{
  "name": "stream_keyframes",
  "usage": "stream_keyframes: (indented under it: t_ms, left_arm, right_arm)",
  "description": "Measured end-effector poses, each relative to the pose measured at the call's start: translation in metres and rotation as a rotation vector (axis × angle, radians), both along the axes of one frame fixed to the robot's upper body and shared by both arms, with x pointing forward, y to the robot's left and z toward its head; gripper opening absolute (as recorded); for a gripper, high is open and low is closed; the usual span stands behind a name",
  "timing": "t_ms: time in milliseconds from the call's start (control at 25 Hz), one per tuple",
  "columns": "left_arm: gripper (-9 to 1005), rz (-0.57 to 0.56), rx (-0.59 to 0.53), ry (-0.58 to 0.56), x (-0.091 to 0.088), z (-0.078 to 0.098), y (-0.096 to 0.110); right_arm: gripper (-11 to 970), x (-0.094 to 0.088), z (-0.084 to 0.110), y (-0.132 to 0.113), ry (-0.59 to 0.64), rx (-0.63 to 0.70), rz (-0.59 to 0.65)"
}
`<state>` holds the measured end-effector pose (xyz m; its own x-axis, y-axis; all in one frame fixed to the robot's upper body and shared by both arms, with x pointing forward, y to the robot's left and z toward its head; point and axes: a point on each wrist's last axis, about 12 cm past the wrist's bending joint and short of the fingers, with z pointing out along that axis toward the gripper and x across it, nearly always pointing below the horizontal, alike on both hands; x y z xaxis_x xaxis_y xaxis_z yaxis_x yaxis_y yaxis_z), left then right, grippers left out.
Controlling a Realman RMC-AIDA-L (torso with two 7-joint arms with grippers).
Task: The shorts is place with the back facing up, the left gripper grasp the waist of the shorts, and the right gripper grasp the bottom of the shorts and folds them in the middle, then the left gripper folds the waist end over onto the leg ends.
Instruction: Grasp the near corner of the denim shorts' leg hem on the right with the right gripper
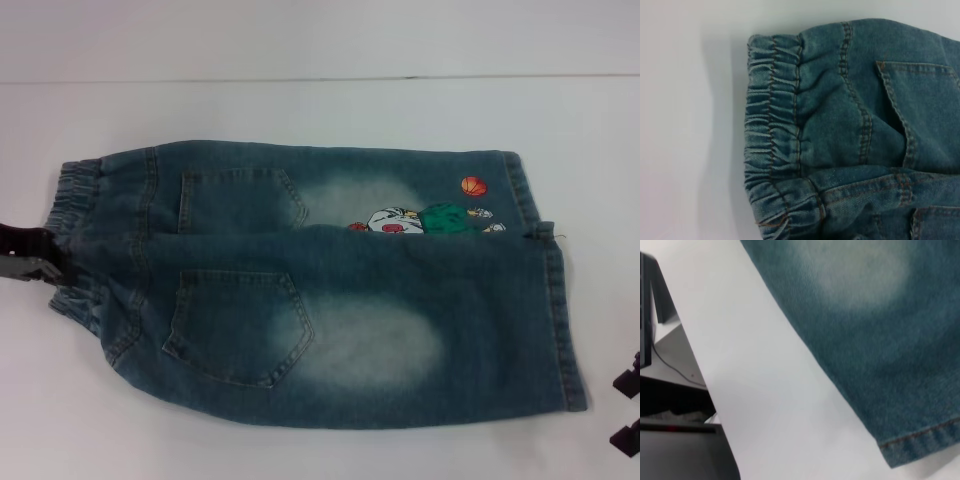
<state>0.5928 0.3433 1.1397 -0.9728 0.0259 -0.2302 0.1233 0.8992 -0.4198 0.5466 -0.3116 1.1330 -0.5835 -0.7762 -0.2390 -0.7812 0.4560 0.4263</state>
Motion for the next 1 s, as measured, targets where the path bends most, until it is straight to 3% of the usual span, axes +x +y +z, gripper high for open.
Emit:
stream_keyframes:
  t_ms: [1000]
  left_arm:
    - [66, 0.0, -0.009, -0.008, 0.0, -0.003, -0.001]
  right_arm:
    - [945, 0.011, -0.016, 0.034, 0.002, -0.041, 0.073]
